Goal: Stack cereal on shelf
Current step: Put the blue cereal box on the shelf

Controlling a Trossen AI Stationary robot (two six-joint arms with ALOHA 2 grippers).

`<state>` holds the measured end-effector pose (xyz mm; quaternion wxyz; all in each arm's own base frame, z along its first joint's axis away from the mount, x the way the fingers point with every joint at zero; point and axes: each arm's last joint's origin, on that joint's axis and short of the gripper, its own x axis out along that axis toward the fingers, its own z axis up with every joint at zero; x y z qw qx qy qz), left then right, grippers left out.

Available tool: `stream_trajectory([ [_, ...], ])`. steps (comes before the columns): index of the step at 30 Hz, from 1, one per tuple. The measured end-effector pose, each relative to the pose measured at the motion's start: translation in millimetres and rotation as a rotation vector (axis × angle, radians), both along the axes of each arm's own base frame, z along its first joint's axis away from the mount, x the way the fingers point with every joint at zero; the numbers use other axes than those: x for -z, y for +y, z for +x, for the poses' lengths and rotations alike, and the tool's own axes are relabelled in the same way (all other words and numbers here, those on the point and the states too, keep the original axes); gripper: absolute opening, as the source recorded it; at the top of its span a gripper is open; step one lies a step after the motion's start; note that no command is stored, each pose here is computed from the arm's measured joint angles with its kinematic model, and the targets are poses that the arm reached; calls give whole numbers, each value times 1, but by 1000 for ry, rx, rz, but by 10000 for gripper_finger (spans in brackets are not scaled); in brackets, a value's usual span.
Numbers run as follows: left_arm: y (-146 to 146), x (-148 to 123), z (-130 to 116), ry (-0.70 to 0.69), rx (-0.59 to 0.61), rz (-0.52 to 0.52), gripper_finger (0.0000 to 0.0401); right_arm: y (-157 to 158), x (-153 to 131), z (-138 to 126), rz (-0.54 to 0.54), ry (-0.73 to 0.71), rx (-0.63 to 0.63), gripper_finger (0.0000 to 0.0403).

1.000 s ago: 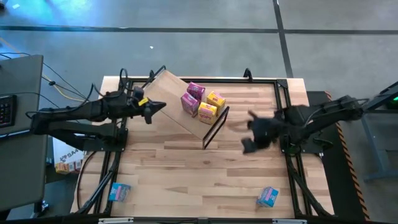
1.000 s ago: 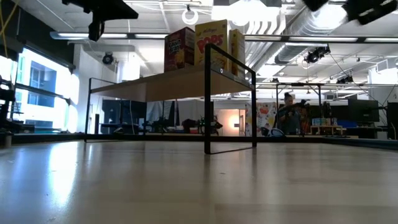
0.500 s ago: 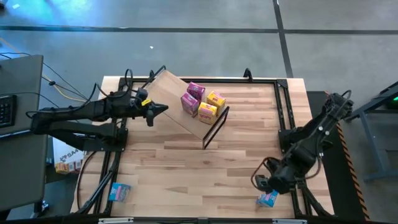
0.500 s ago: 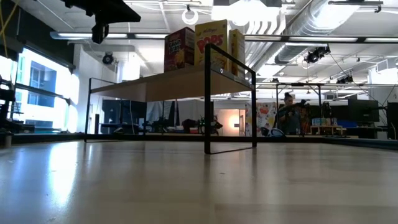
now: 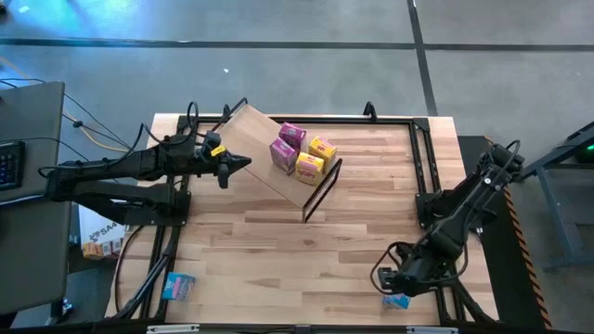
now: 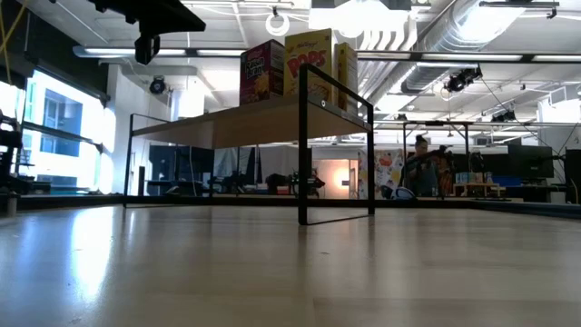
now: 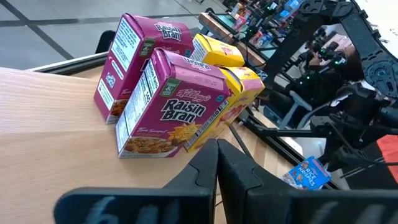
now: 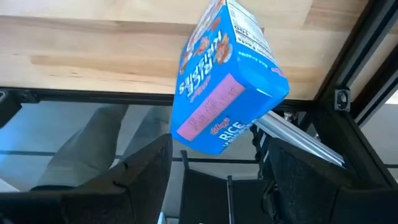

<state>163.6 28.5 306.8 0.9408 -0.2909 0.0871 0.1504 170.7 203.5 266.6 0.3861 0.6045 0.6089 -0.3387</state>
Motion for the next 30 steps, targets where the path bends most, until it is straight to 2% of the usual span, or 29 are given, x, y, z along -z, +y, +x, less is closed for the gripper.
stream_trajectory([
  [7,0,0,0,0,0,-1,0,-1,4,-4,-47,45,-1,256],
  [30,0,-1,0,-18,-8,-7,0,12,41,17,-130,121,0,256],
])
